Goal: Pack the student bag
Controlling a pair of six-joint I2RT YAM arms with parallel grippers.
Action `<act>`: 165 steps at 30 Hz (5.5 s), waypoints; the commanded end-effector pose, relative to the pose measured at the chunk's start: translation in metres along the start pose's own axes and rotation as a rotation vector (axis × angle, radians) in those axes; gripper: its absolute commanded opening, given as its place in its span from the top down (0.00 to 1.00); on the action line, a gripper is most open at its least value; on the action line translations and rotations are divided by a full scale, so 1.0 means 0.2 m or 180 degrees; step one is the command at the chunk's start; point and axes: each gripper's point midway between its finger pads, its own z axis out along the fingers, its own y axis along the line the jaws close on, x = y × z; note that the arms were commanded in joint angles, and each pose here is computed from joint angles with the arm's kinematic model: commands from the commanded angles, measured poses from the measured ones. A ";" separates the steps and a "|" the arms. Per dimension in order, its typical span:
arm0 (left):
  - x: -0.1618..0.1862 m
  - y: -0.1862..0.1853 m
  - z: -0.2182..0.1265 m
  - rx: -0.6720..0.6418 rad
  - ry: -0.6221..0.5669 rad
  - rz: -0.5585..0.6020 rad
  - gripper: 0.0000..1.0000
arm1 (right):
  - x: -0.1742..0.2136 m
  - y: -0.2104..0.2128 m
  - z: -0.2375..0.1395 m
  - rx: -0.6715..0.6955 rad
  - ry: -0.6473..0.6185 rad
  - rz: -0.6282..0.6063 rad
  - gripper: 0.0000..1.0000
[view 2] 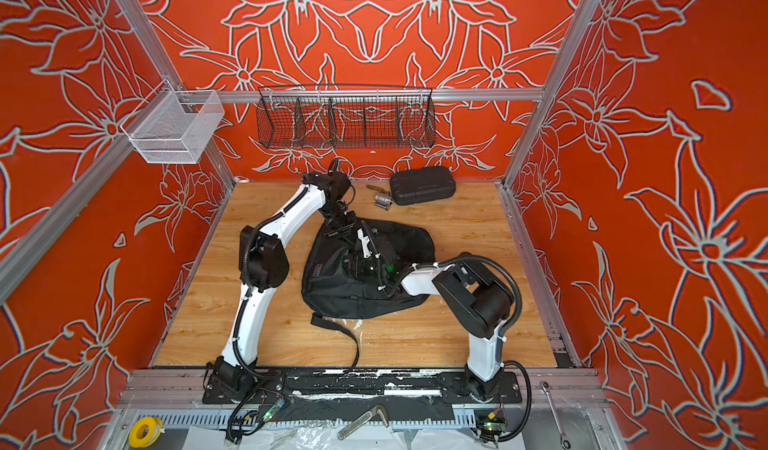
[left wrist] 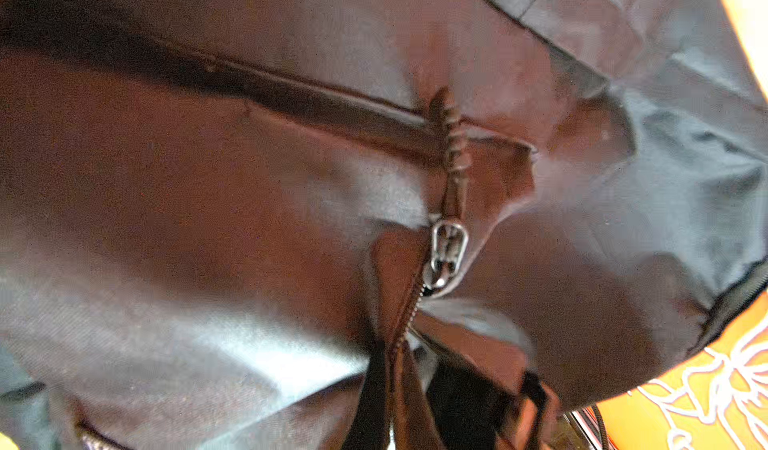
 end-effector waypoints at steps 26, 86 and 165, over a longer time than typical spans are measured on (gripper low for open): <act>-0.16 -0.01 -0.24 0.0004 -0.0651 0.0183 0.48 | -0.48 -0.26 -0.10 0.0713 0.0168 -0.0454 0.36; -0.13 0.55 0.09 -0.0573 -0.0058 -0.0083 0.38 | -0.16 0.12 0.15 0.0129 0.1128 -0.1620 0.52; -0.26 0.47 -0.02 -0.0239 -0.0377 0.0775 0.29 | -0.18 0.36 0.08 -0.0745 0.0143 -0.1214 1.00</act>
